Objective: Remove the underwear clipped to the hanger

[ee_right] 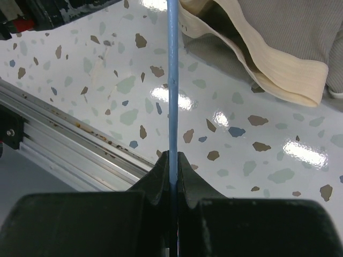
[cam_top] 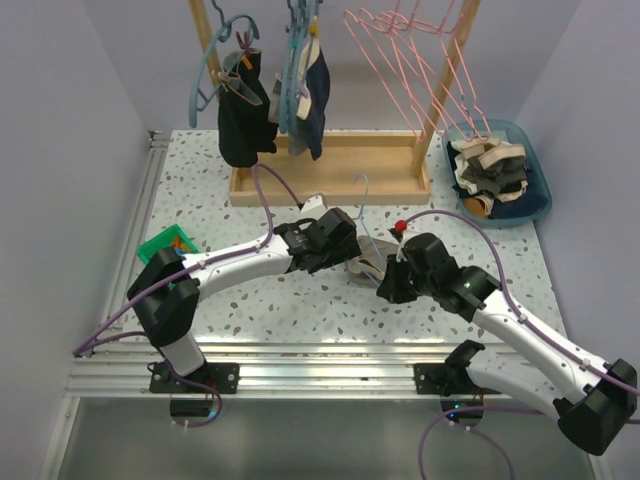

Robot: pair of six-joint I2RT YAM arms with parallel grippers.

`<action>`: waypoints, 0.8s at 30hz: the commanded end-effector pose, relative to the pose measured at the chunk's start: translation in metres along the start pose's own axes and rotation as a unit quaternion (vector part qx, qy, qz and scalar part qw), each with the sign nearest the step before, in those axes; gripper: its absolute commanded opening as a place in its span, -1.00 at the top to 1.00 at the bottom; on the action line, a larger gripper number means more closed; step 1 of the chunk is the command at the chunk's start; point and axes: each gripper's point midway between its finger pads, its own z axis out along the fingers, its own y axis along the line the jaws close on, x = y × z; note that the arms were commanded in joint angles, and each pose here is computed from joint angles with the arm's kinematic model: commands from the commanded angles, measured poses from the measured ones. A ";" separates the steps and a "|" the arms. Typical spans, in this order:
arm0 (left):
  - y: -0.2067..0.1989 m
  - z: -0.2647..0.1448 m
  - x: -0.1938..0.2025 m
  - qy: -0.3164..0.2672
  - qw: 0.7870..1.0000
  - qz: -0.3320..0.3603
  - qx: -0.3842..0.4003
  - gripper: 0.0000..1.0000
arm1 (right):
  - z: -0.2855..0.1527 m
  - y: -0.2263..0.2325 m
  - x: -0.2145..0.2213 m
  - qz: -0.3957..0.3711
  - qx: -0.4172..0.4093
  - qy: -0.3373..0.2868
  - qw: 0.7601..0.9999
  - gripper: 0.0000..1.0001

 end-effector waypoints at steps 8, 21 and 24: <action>-0.030 -0.001 -0.022 -0.043 0.998 -0.024 0.036 -0.80 | -0.011 0.006 -0.016 0.006 -0.005 -0.032 0.999 1.00; -0.027 0.024 -0.005 -0.008 1.000 0.017 0.005 -0.59 | -0.010 0.009 -0.019 0.003 -0.009 -0.032 0.999 1.00; -0.022 0.026 -0.005 -0.011 1.000 0.023 -0.008 -0.44 | -0.011 0.009 -0.020 0.004 -0.010 -0.034 0.999 1.00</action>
